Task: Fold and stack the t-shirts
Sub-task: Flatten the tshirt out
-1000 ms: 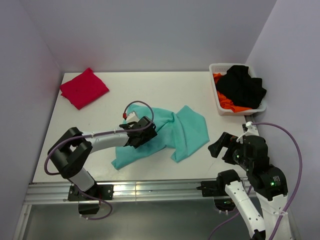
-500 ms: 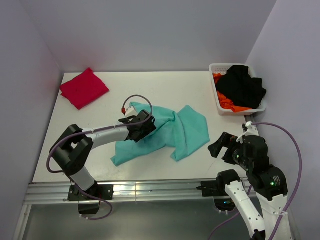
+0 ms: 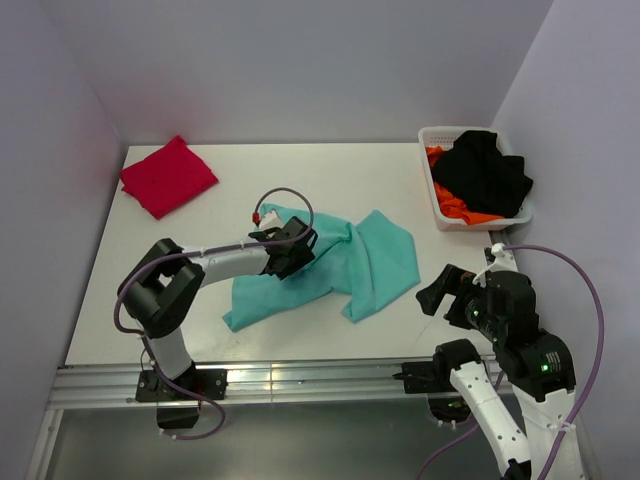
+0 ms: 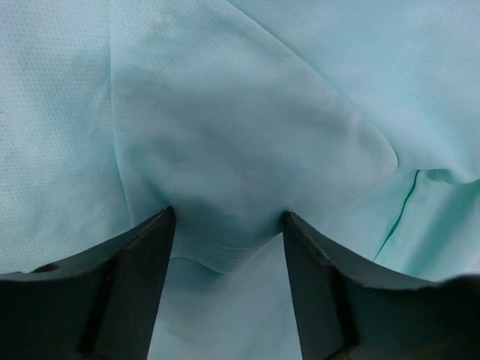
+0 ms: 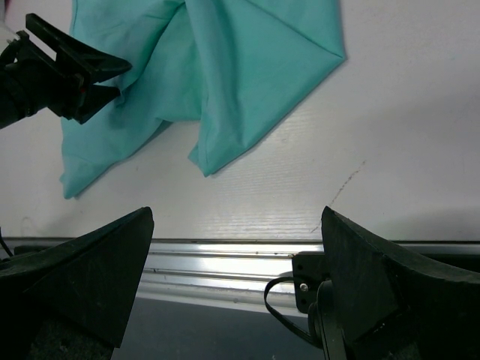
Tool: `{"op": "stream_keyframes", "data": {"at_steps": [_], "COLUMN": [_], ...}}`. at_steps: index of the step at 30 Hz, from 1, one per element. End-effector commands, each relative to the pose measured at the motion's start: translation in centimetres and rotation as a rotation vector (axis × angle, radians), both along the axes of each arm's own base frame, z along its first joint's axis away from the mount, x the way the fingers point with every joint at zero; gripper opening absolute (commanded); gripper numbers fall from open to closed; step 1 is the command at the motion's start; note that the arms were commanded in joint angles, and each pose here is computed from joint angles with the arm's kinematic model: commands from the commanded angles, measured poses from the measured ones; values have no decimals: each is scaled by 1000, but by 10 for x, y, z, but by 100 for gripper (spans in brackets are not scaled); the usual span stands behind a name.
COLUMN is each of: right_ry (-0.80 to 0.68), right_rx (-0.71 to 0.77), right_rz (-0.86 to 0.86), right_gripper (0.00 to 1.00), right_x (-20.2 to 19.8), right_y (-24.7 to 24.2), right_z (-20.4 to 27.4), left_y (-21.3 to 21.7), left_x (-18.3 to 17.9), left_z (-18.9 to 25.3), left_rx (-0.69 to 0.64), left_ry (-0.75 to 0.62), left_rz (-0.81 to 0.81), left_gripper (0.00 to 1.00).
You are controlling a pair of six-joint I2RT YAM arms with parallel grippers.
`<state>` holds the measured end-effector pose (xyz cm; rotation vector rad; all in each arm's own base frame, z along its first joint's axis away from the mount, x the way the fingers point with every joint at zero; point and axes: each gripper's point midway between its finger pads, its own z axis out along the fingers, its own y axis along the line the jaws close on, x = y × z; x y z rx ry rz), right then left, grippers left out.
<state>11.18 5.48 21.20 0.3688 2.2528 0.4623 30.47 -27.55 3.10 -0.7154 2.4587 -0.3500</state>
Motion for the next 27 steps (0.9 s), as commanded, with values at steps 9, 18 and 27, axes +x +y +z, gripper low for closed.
{"op": "stream_keyframes", "data": {"at_steps": [9, 18, 27], "right_ry": [-56, -74, -86], "right_rx": [-3, 2, 6], "right_rz": [10, 4, 6], "right_gripper": [100, 100, 100], "right_x": [1, 0, 0], "right_y": [-1, -1, -1], "right_z": [10, 12, 14], "left_y": [-4, 1, 3], "left_x": [3, 6, 24], "left_z": [-4, 16, 71], "left_rx": [37, 53, 15], "left_ry": [34, 4, -83], "left_rz": [-16, -10, 0], "left_gripper": [0, 0, 2]}}
